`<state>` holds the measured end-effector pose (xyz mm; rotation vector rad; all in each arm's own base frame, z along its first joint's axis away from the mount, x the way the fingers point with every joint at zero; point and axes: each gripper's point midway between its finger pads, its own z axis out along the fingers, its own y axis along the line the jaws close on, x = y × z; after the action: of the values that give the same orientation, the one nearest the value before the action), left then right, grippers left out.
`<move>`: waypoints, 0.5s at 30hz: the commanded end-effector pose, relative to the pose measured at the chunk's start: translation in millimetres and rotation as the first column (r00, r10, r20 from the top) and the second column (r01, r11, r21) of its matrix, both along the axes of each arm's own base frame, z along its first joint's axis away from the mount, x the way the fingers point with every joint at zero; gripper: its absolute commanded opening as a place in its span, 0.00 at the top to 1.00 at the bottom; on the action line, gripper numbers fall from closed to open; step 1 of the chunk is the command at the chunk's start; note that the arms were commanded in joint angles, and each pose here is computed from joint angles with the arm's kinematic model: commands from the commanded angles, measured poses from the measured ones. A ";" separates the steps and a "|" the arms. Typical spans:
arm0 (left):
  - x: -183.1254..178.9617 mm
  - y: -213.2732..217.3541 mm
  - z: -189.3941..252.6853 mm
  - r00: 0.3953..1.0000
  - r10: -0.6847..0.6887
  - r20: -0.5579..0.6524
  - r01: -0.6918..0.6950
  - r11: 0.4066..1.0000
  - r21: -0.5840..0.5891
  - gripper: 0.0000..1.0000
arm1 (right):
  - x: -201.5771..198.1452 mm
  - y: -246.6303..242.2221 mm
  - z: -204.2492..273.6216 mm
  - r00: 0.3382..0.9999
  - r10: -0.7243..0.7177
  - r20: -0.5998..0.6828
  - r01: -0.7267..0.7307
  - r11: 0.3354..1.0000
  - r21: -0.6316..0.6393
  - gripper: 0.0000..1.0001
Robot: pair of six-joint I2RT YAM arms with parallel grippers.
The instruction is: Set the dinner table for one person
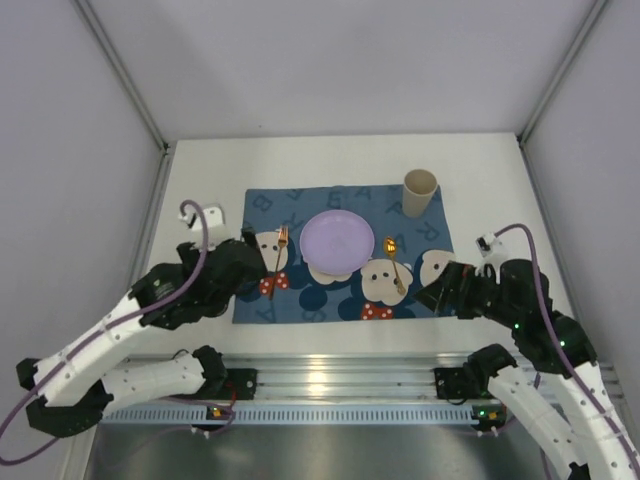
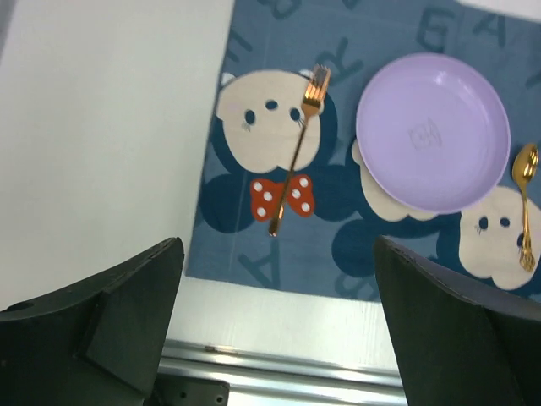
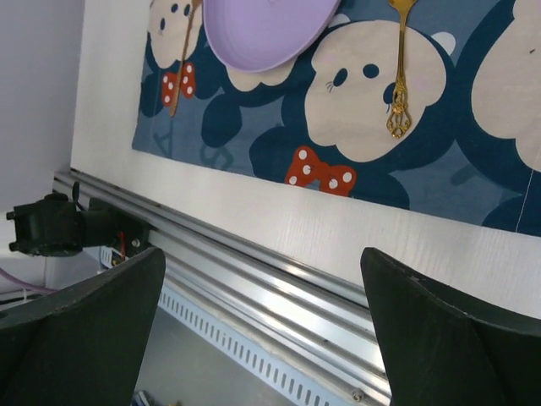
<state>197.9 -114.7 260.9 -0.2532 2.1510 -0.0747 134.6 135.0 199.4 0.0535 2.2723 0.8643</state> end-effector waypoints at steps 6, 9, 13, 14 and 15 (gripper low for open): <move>-21.2 92.1 31.5 0.951 0.157 0.267 -0.139 0.987 -0.085 0.02 | -5.1 -18.1 2.6 0.989 -0.143 0.032 0.142 0.989 0.042 0.00; -22.7 95.8 26.0 0.958 0.151 0.243 -0.149 0.988 -0.026 0.02 | -10.5 -26.1 -16.1 0.983 -0.178 -0.041 0.178 0.984 -0.013 0.00; -19.8 87.0 14.4 0.972 0.129 0.195 -0.139 0.990 0.037 0.01 | -16.6 -29.7 -26.8 0.980 -0.181 -0.080 0.178 0.983 -0.045 0.00; -19.5 85.7 13.1 0.974 0.122 0.191 -0.132 0.990 0.044 0.02 | -17.2 -30.0 -25.6 0.981 -0.179 -0.072 0.177 0.983 -0.043 0.00; -18.7 83.7 12.7 0.975 0.116 0.190 -0.126 0.991 0.044 0.01 | -17.6 -29.8 -24.0 0.983 -0.174 -0.063 0.172 0.984 -0.039 0.00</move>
<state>178.3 -33.9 278.8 -0.3694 1.9313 -0.0327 119.8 108.8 176.0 0.2493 2.2973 0.7604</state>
